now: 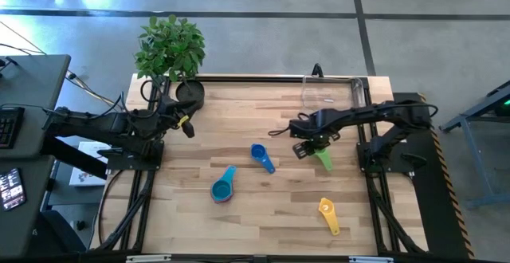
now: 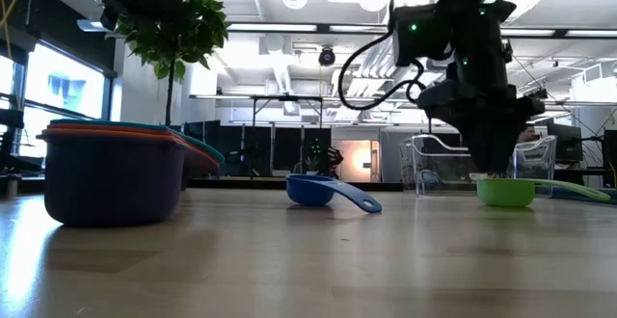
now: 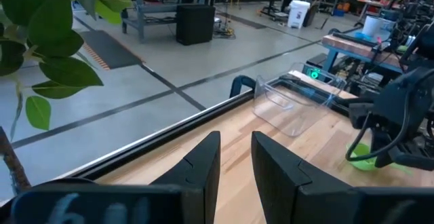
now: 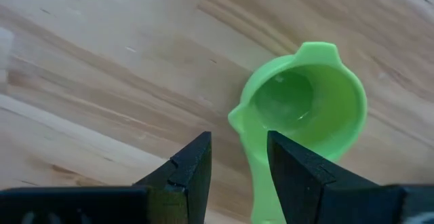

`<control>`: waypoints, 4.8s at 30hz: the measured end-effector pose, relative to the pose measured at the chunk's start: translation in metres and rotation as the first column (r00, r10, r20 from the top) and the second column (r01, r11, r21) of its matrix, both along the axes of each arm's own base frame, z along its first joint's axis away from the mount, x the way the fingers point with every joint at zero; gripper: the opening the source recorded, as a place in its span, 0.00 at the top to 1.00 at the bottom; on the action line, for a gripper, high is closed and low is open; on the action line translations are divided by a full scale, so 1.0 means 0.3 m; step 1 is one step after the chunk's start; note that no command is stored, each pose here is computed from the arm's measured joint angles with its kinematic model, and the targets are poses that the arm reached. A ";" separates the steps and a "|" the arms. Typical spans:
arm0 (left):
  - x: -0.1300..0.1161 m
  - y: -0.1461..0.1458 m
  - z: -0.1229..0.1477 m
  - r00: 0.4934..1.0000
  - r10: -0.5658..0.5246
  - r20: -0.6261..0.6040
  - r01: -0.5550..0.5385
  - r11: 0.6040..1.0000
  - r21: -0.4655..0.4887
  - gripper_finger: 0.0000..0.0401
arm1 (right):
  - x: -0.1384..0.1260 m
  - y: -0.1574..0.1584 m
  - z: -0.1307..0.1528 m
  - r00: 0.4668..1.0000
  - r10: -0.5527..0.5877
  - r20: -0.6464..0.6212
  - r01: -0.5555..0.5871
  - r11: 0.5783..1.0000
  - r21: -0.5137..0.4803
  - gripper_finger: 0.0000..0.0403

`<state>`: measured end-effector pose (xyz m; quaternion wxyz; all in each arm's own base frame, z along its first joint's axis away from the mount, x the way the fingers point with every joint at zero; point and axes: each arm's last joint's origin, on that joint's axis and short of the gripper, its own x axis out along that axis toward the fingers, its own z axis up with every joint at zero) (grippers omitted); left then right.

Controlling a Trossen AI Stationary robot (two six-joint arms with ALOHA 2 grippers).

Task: Nest measuring cups in basket
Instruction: Stack the green measuring cup on top of the light blue measuring cup

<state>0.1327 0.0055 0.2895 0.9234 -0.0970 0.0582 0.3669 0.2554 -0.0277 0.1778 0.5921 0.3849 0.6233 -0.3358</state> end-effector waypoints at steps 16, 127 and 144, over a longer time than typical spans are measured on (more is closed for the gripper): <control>0.001 -0.001 0.000 1.000 -0.007 0.011 0.008 1.000 -0.016 0.82 | 0.012 -0.001 -0.064 0.991 0.105 -0.085 -0.103 0.994 0.024 0.78; 0.515 -0.247 -0.518 0.940 -0.301 -0.161 -0.010 0.448 -0.894 0.82 | 0.262 -0.042 0.539 0.634 0.747 0.201 -0.573 0.628 -0.527 1.00; 0.493 -0.180 -0.350 0.935 -0.311 -0.172 0.031 0.554 -0.832 0.82 | 0.275 0.016 0.542 0.593 0.771 0.233 -0.584 0.611 -0.534 1.00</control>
